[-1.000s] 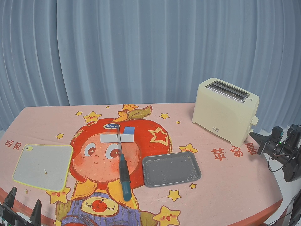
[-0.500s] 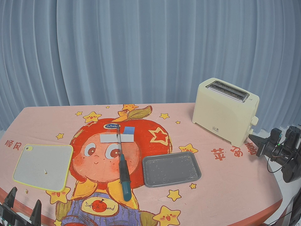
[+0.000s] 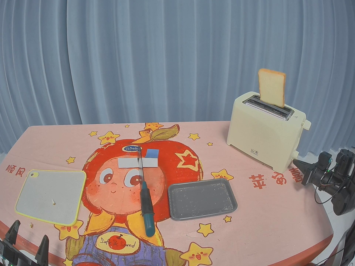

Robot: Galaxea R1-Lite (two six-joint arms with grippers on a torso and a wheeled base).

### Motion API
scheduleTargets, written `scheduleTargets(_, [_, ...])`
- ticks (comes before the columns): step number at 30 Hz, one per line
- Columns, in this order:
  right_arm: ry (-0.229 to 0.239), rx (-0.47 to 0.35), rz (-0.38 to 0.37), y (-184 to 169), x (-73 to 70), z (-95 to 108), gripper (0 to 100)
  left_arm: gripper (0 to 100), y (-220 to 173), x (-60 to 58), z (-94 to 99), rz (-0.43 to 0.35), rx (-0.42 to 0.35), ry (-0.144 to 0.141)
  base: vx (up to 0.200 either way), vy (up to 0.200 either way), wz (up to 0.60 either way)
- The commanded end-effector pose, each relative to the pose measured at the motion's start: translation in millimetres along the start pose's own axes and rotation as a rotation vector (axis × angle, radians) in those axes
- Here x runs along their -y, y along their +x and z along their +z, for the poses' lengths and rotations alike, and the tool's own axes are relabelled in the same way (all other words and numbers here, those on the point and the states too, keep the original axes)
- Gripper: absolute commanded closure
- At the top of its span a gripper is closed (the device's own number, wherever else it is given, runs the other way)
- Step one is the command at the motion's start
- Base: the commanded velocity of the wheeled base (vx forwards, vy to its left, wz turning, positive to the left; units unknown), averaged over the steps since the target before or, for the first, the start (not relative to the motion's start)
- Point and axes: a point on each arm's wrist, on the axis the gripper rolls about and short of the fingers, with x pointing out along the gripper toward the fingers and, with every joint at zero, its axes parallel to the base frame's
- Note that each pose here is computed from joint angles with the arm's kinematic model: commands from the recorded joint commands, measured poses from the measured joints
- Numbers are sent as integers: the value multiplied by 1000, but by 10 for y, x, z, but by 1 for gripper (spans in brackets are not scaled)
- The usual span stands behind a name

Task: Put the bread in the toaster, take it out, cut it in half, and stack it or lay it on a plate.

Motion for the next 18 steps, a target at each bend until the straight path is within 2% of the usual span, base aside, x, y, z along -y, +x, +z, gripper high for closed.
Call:
scheduleTargets(1, [-5,6,2,-8,-11,5,100,0,13,0,-44,0,-17,0,0,0,0])
scheduleTargets(13, [-19,15,17,-43,-75,40,100,0,13,0,-44,0,-17,0,0,0,0])
scheduleTargets(18, [-42,39,25,-113,-127,110,100,0,13,0,-44,0,-17,0,0,0,0])
